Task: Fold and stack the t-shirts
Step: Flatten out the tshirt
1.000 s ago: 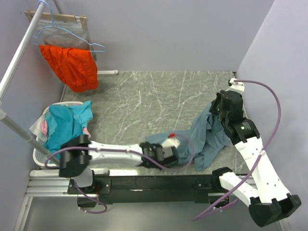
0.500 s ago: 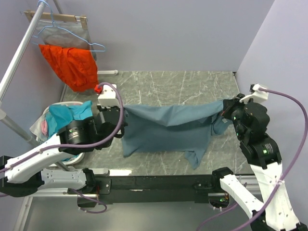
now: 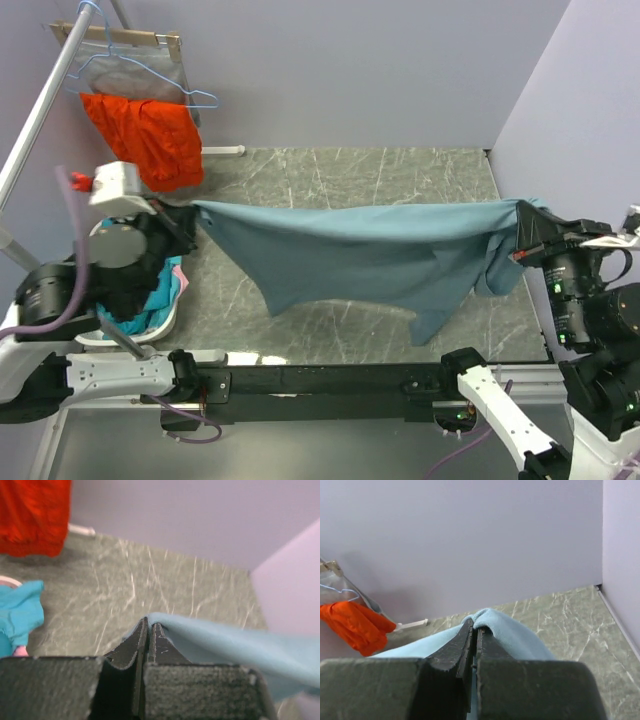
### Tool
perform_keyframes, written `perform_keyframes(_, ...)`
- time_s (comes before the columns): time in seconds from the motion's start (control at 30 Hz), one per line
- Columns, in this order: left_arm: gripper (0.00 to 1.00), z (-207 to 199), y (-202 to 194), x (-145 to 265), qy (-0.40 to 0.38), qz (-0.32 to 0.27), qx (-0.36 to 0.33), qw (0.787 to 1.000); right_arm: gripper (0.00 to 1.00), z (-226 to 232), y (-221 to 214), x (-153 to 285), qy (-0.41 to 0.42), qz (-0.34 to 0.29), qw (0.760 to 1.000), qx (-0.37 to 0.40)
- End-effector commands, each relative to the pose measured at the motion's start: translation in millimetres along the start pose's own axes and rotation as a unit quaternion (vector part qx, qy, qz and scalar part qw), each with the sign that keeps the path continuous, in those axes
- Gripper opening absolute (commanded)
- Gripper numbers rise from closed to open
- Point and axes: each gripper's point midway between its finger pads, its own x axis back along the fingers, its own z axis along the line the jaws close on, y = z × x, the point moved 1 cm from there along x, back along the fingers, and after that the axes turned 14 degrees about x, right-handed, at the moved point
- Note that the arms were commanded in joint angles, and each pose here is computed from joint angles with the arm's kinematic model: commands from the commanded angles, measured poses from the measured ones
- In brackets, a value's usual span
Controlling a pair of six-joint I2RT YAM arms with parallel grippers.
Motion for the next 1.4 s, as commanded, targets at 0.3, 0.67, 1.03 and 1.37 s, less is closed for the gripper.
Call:
perform_keyframes(0.3, 0.01, 32.3, -48.1, -141.0, 0.152, -0.098, -0.064, 0.981, 0.00, 16.7, -195.0, -171.4, -0.072, 0.250, 0.965, 0.044)
perform_keyframes(0.67, 0.01, 145.4, -85.7, -316.2, 0.251, -0.088, -0.115, 0.957, 0.00, -39.9, -325.4, -286.8, -0.111, 0.384, 0.916, 0.022)
perform_keyframes(1.03, 0.93, 183.4, -106.5, -406.1, 0.227, -0.051, -0.148, 0.961, 0.74, -61.7, -354.9, -366.9, -0.127, 0.338, 0.932, 0.035)
perform_keyframes(1.37, 0.99, 177.6, -130.0, -353.6, 0.231, 0.024, -0.100, 0.968, 0.83, -75.6, -358.2, -284.2, -0.161, 0.404, 0.900, 0.022)
